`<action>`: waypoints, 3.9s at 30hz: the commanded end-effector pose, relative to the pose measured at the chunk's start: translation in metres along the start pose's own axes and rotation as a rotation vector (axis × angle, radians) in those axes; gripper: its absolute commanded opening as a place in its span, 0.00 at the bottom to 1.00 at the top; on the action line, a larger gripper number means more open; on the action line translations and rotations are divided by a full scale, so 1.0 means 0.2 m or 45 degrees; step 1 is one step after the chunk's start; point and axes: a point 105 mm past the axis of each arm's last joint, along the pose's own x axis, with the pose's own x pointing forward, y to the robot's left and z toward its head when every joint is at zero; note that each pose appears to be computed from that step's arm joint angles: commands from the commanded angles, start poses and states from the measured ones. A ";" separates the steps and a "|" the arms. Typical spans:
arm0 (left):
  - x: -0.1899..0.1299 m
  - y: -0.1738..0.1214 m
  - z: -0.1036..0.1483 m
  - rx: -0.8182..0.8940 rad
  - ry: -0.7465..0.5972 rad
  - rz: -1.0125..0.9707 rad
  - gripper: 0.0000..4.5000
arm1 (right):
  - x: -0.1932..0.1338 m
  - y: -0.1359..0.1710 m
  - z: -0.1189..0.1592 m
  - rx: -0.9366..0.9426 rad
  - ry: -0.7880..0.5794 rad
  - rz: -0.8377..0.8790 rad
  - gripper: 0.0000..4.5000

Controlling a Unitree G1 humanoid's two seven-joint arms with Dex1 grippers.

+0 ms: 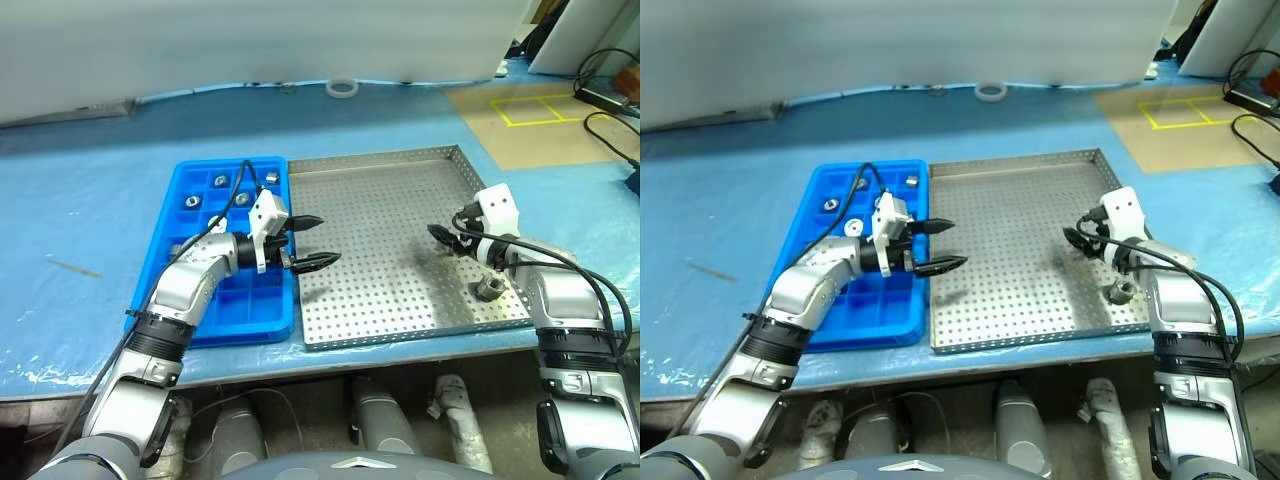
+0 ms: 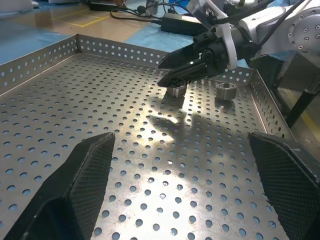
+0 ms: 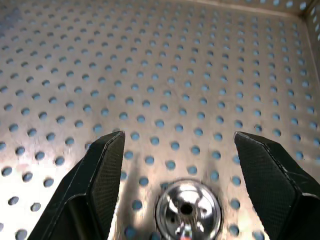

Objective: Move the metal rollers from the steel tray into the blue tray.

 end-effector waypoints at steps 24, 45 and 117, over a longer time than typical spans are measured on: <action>-0.50 -0.08 0.02 0.068 0.003 0.586 1.00 | 0.17 0.78 0.64 -0.135 -0.503 1.058 0.36; -0.75 -0.35 0.00 -0.031 0.047 0.911 1.00 | 0.07 1.25 0.28 -0.542 -0.132 1.795 0.36; -0.16 -0.04 0.04 0.007 0.010 0.090 1.00 | -0.07 0.35 0.33 -0.083 -0.211 0.620 0.35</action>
